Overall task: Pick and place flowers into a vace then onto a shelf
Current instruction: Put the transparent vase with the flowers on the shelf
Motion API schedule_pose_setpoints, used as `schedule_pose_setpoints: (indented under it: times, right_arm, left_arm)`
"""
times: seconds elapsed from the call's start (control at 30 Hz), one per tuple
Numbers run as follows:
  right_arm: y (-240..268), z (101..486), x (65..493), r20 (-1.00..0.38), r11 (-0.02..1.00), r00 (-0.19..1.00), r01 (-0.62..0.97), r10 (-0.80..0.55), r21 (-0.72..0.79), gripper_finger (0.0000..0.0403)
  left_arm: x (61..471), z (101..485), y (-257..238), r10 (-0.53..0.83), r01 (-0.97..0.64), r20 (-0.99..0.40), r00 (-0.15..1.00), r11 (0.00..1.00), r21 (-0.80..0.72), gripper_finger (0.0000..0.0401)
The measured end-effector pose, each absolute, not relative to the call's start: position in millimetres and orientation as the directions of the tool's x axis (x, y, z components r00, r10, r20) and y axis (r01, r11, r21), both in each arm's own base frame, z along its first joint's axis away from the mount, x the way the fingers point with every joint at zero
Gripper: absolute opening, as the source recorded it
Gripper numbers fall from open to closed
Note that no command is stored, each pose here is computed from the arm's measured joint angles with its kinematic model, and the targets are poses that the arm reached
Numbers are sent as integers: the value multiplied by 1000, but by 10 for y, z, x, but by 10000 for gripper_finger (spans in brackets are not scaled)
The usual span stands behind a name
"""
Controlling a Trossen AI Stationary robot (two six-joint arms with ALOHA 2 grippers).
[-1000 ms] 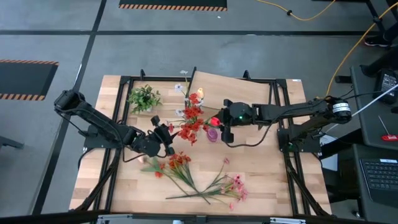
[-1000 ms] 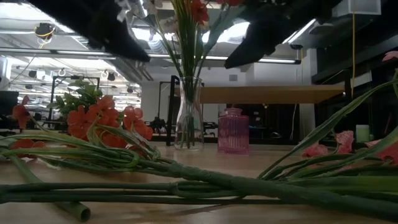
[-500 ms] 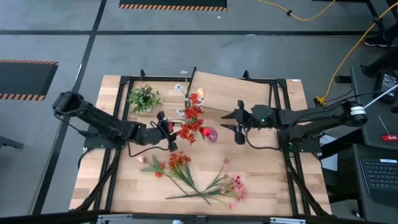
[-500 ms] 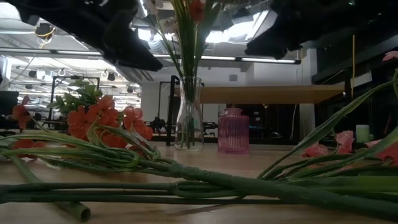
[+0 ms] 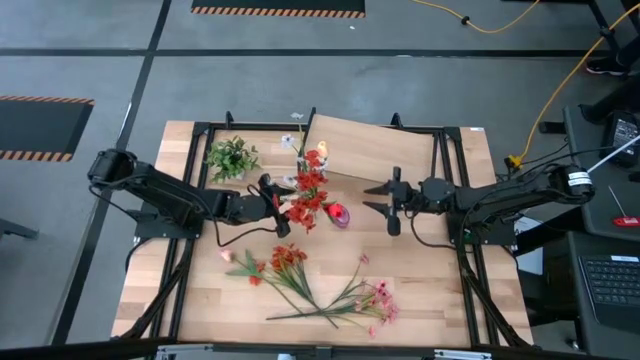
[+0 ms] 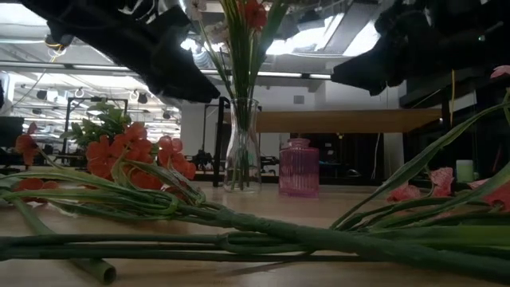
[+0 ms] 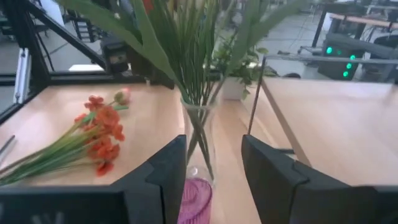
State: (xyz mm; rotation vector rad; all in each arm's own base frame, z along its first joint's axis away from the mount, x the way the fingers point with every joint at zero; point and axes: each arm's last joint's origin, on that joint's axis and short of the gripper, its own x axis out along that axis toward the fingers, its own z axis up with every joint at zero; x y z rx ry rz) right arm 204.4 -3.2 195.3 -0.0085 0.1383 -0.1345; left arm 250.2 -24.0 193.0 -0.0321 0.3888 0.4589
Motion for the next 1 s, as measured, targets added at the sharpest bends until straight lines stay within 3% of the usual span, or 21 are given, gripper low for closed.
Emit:
schedule_pose_setpoints:
  times: [0.37,1.0]
  right_arm:
    - [-32,1933,2035,-142,991,981,134,-133,-3,157]
    - [-23,1930,2036,-144,994,984,105,-107,-20,157]
  left_arm:
    - [2746,1669,-221,397,-399,-347,850,914,67,235]
    - [2790,1686,44,332,-364,-344,878,931,-30,235]
